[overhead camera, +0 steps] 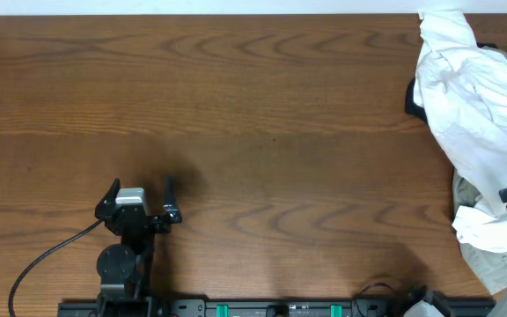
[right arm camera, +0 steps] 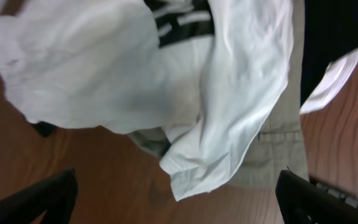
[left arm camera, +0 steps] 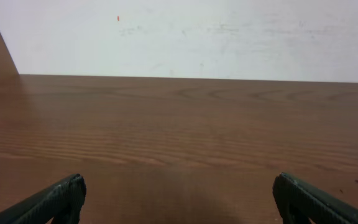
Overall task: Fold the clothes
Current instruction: 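Reach into the pile and grasp the white shirt with the right gripper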
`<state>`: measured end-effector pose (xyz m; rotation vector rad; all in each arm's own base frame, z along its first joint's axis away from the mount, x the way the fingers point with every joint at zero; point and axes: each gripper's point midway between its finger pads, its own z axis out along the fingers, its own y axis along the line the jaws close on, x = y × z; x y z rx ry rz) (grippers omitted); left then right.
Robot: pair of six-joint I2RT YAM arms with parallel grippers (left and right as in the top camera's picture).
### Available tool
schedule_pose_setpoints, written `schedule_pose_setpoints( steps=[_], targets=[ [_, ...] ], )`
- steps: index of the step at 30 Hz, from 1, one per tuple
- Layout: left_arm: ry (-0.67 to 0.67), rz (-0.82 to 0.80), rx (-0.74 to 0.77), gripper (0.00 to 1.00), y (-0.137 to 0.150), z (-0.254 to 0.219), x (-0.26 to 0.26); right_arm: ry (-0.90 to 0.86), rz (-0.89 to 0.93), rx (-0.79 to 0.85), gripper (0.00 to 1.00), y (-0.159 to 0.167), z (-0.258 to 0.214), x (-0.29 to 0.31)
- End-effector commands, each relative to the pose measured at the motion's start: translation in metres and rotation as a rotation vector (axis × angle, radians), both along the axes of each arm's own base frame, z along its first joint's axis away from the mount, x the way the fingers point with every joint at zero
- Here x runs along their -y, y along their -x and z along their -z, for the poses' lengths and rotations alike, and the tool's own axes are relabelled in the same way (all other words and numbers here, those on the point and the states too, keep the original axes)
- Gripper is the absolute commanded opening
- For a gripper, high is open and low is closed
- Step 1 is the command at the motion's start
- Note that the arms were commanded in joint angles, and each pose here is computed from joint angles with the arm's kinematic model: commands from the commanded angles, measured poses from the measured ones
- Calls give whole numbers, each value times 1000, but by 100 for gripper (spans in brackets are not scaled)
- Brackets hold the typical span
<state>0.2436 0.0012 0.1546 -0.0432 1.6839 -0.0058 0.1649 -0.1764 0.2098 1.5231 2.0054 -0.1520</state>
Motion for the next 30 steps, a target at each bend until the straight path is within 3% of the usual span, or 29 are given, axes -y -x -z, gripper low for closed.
schedule_pose_setpoints(
  steps=[1, 9, 14, 22, 30],
  targets=[
    [-16, -14, -42, 98, 0, 18, -3, -133, 57, -35, 99, 2, 23, 9],
    [-16, -14, -42, 98, 0, 18, -3, -361, 428, -146, 99, 53, 82, 53],
    [-16, -14, -42, 98, 0, 18, -3, -420, 532, -132, 99, 74, 97, 70],
    [-16, -14, -42, 98, 0, 18, -3, -342, 346, -34, 99, 46, 99, 101],
    [-16, -14, -42, 98, 0, 18, -3, -219, 278, -16, 85, 37, 94, 130]
  ],
)
